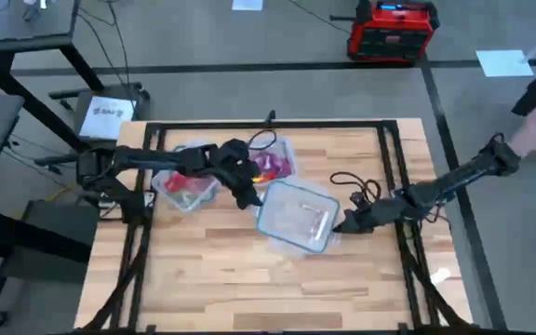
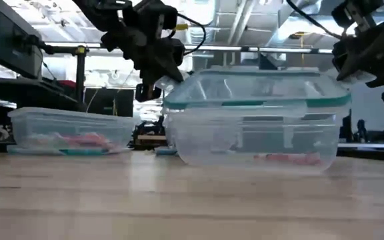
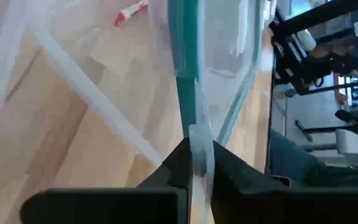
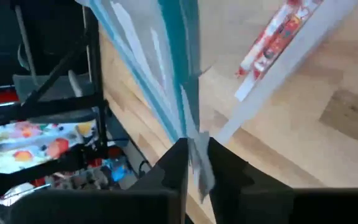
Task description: Sort candy
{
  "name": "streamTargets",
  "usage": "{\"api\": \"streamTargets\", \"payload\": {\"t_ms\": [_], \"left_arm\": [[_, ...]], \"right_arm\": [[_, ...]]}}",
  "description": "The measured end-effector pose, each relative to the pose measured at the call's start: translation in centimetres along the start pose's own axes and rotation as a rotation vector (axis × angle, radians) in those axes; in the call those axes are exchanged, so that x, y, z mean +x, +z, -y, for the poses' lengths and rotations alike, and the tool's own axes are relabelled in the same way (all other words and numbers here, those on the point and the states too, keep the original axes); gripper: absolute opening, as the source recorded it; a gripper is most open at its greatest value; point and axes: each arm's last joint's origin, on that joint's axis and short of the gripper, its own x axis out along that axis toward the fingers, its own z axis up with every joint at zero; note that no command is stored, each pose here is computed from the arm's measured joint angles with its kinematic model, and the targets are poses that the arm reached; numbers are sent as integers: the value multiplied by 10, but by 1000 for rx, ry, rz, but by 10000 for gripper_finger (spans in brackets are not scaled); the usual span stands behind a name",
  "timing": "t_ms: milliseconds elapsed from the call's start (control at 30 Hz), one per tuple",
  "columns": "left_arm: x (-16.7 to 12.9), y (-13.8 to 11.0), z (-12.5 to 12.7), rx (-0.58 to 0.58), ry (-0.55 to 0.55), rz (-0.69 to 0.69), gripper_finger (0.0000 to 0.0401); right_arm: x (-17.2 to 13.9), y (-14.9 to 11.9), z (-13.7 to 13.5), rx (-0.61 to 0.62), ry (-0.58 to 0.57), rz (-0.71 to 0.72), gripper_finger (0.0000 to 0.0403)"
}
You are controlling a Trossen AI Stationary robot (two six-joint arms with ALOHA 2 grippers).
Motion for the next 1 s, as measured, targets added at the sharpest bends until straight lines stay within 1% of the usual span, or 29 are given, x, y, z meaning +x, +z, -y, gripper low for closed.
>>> {"api": "streamTargets", "payload": {"t_ms": [100,200,267,333,433,600,667,733,833,900,1000], "left_arm": [[0,0,-1,0,4,1,11],[-1,-1,-2,5,33,3,11],[-1,-1,-4,7,49,2,11],[-2,-1,-5,2,58,-3,11],[-2,-1,-6,5,64,2,11],[-2,-1,-6,6,62,2,11],[-2,-1,-5,8,60,5,11],[-2,0,-5,6,59,14,11],[-2,2,-4,4,46,35,11],[-2,4,-3,-2,36,51,11],[-2,8,-1,-22,15,84,11]], "right_arm": [[0,1,0,-6,-2,6,60],[-1,2,0,-12,-4,6,82],[-4,1,1,-22,-3,-21,95],[-9,1,2,-61,-12,-57,105],[-23,3,-2,-116,-38,-51,111],[-57,8,-21,-206,-80,23,112],[-73,11,-33,-262,-73,77,112],[-88,14,-47,-345,-54,147,113],[-102,17,-69,-506,10,286,113],[-100,18,-79,-587,50,369,113],[-86,16,-87,-679,52,391,113]]}}
